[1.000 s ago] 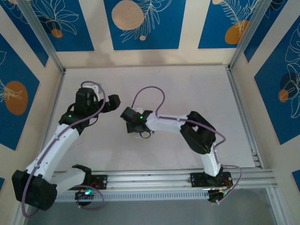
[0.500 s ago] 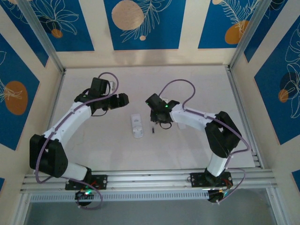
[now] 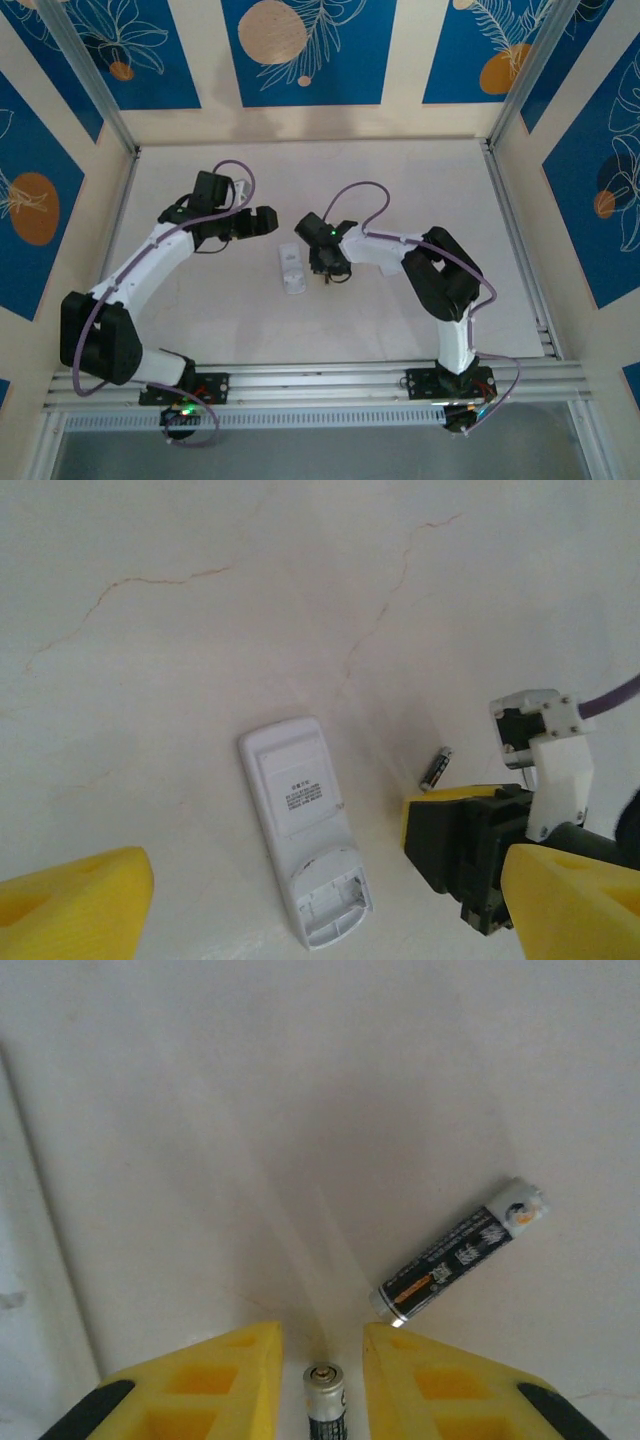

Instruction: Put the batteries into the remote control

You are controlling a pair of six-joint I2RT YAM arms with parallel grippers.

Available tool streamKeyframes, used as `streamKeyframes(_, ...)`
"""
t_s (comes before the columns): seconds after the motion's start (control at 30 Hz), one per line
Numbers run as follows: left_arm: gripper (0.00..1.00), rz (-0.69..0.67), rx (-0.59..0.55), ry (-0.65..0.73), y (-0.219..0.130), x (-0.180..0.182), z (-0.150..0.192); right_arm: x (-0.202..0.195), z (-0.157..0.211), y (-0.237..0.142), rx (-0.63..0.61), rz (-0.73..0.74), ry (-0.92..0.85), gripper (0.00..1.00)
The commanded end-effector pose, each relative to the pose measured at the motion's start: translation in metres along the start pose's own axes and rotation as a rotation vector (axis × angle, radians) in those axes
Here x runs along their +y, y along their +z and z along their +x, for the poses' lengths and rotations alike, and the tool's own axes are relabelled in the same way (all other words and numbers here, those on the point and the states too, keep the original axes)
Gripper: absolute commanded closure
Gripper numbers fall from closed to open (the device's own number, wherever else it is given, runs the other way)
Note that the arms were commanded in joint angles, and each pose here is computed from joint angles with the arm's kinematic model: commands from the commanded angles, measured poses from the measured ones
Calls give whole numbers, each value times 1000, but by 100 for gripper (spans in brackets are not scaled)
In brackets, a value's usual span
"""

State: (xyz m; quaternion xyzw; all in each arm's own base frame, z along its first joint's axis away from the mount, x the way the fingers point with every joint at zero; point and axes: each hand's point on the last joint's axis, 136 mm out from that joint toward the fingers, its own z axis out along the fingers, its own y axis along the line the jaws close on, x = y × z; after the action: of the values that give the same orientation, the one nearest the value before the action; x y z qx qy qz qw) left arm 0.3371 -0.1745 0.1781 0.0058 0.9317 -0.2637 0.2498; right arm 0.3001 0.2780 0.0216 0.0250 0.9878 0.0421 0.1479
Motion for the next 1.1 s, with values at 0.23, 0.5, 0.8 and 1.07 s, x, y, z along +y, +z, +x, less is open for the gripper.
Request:
streamKeyframes(0.23,8,18,4,30,-5,-4,7,-1,5,2,4,48,13,82)
streamKeyframes(0.5,7,15,-5,29,-7,-3,7,-2,-3,-19,-15,30,99,89)
streamKeyframes(0.8,3,-9,-125,84,-42,-7,-10,-5,-1,-73,-70,18,738,93)
streamKeyframes(1.07,0,-115,-314,204,-98,-1,-26,-6,35,-77,-103,264,1087,100)
